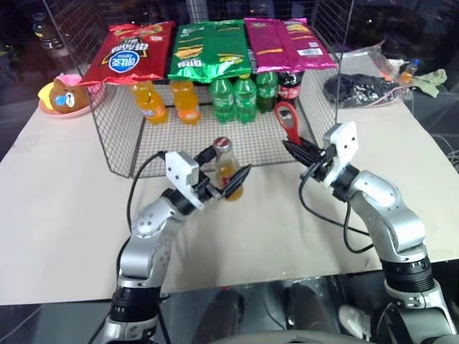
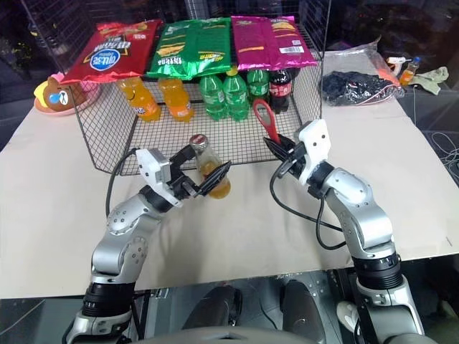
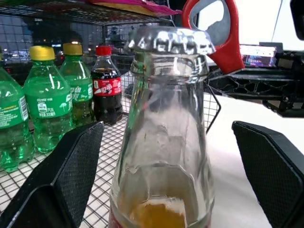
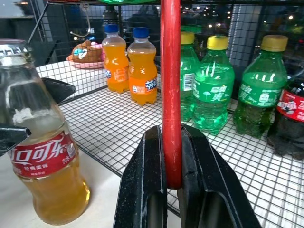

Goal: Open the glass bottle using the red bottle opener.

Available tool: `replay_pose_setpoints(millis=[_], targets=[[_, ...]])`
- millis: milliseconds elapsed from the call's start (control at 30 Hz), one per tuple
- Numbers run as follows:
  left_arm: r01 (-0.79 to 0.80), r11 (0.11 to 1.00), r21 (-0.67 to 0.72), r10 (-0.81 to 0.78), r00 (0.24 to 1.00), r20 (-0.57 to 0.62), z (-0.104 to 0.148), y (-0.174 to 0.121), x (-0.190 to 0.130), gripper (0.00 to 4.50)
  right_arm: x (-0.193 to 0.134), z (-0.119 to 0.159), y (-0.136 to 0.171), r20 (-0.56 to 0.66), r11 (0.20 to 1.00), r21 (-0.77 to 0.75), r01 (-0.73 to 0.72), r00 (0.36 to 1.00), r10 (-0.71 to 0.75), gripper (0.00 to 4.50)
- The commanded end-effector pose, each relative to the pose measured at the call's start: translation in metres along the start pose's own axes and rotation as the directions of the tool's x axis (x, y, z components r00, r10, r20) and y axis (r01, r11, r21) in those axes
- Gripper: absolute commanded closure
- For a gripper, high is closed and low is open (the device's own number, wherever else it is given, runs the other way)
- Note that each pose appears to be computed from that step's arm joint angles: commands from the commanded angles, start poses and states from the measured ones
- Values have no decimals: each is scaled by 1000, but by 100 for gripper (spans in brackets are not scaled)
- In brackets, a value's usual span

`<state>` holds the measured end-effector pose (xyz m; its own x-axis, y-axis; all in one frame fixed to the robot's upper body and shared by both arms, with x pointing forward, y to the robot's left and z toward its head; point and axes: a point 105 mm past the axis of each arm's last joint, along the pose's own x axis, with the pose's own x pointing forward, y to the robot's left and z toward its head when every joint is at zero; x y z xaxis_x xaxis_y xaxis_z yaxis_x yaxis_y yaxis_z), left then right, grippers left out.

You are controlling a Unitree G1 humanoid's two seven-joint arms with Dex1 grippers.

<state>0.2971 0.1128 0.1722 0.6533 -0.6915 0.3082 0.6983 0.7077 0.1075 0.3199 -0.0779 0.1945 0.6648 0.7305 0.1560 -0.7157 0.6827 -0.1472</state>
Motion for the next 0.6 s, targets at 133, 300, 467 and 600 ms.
replay_pose_setpoints(millis=[133, 300, 467, 600], targets=[[7, 1000, 13, -8, 998, 65, 15, -2, 0, 78, 2, 11, 1, 42, 1000, -24, -15, 999, 16, 450], [14, 1000, 28, -15, 999, 52, 12, -4, -2, 264, 3, 10, 3, 42, 1000, -18, -20, 999, 21, 450], [30, 998, 58, -31, 999, 15, 4, -6, -4, 295, 6, 11, 7, 45, 999, -22, -33, 998, 34, 450], [30, 998, 63, -30, 1000, 6, 1, -7, -4, 295, 9, 13, 13, 51, 998, -37, -53, 997, 55, 450]])
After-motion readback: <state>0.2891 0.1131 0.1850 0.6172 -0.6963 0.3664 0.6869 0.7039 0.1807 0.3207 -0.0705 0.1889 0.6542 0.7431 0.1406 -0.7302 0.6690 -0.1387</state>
